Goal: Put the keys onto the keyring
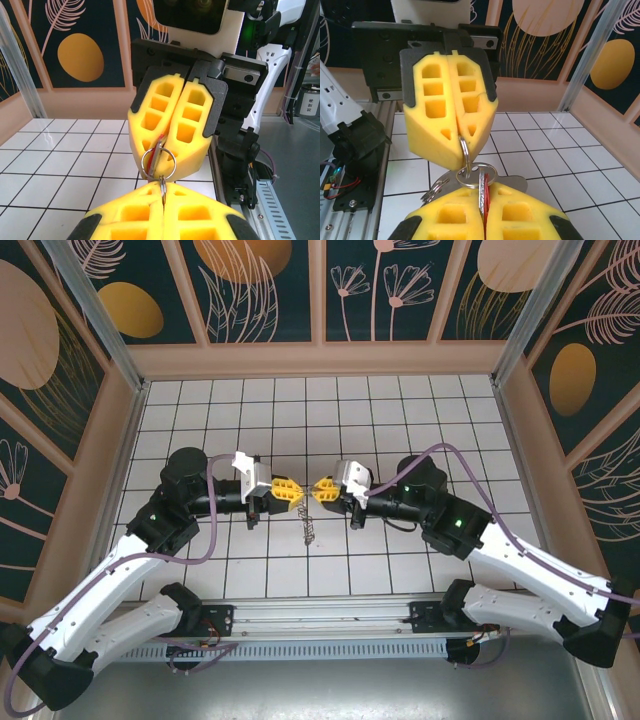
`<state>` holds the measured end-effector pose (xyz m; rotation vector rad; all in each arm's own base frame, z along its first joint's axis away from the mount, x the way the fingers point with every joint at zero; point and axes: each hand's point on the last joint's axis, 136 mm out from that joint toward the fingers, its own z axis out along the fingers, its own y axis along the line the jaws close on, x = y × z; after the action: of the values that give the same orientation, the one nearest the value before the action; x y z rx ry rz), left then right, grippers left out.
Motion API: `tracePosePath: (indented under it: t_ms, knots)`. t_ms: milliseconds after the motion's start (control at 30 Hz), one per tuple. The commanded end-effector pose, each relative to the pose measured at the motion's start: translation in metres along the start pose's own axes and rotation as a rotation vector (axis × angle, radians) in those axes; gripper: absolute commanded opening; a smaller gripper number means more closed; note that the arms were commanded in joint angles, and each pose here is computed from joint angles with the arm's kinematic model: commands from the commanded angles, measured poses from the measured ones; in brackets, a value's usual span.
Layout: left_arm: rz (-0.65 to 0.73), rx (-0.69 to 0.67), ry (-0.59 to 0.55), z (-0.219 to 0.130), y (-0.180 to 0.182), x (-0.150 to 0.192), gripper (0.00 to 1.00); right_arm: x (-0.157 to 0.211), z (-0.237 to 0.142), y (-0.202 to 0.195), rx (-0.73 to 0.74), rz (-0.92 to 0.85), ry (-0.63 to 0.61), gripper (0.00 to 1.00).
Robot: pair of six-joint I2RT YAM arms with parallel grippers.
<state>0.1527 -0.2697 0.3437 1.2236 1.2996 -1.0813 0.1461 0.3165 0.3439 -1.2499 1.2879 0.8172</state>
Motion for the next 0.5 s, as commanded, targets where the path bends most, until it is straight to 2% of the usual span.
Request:
tracePosePath:
  t_ms: [0, 233, 467]
  knots:
    - [-0.001, 0.002, 0.035, 0.002, 0.001, 0.01, 0.0, -0.019, -0.003, -0.018, 0.078, -0.036, -0.009, 0.0]
    - [-0.01, -0.019, 0.038, 0.006, 0.008, 0.019, 0.0, -0.02, -0.001, -0.031, 0.146, -0.057, 0.044, 0.0]
    - [-0.061, -0.047, 0.045, 0.008, 0.014, 0.033, 0.0, 0.007, 0.002, -0.049, 0.276, -0.088, 0.24, 0.0]
